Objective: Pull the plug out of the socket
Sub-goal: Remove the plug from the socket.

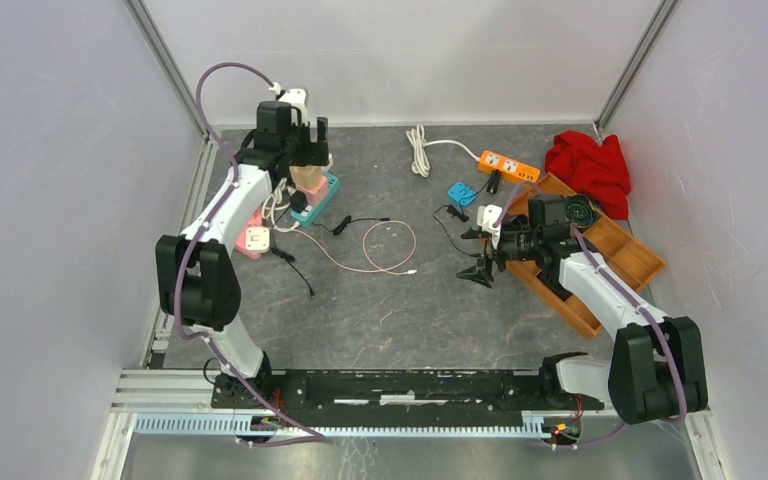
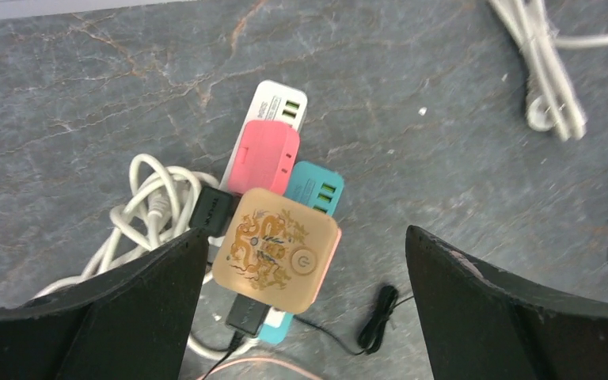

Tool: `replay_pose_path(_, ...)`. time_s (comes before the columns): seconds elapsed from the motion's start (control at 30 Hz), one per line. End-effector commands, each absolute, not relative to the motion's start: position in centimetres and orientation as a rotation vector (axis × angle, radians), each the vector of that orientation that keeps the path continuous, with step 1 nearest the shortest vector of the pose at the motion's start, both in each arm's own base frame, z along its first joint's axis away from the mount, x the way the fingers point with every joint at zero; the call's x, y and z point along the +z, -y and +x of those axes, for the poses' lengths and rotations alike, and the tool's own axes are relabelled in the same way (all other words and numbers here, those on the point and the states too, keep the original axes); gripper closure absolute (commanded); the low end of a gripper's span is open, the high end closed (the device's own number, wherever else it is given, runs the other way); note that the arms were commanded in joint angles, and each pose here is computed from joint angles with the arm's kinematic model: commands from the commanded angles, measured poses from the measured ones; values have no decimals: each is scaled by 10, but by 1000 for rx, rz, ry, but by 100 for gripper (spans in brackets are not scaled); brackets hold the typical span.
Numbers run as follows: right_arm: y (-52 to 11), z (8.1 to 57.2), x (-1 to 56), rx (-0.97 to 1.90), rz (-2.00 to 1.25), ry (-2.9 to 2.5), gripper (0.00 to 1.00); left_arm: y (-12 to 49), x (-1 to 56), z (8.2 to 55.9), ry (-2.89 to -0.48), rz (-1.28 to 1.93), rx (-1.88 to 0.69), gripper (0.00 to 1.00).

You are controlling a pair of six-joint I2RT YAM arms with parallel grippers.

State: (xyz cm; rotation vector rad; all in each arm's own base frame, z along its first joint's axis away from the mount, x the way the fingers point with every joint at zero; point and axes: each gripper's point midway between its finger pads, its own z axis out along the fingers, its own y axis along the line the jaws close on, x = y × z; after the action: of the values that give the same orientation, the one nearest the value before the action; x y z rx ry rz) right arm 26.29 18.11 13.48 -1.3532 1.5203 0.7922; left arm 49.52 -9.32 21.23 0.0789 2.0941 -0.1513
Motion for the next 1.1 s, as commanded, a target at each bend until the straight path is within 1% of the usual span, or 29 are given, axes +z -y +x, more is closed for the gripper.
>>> replay_pose_path(0.0,-185,273,145,736,-1398,-1472,2,84,212,496,-2131,315,-32,0)
replay_pose_path(0.17,-188,271,140,741,-1418,-1482,2,82,195,498,-2147,493,29,0)
replay_pose_path(0.23,-188,271,139,739,-1425,-1481,2,89,191,498,-2145,585,-2,5)
replay_pose_path(0.4,-189,270,136,739,-1438,-1486,2,97,179,501,-2199,685,-49,7)
replay_pose_path(0.53,-190,270,134,740,-1445,-1492,2,97,170,503,-2228,692,-72,12)
replay_pose_path(0.63,-190,270,133,741,-1449,-1494,2,94,163,505,-2262,677,-75,18)
replay_pose_path(1.07,-190,269,133,744,-1460,-1495,2,86,151,505,-2308,640,-60,22)
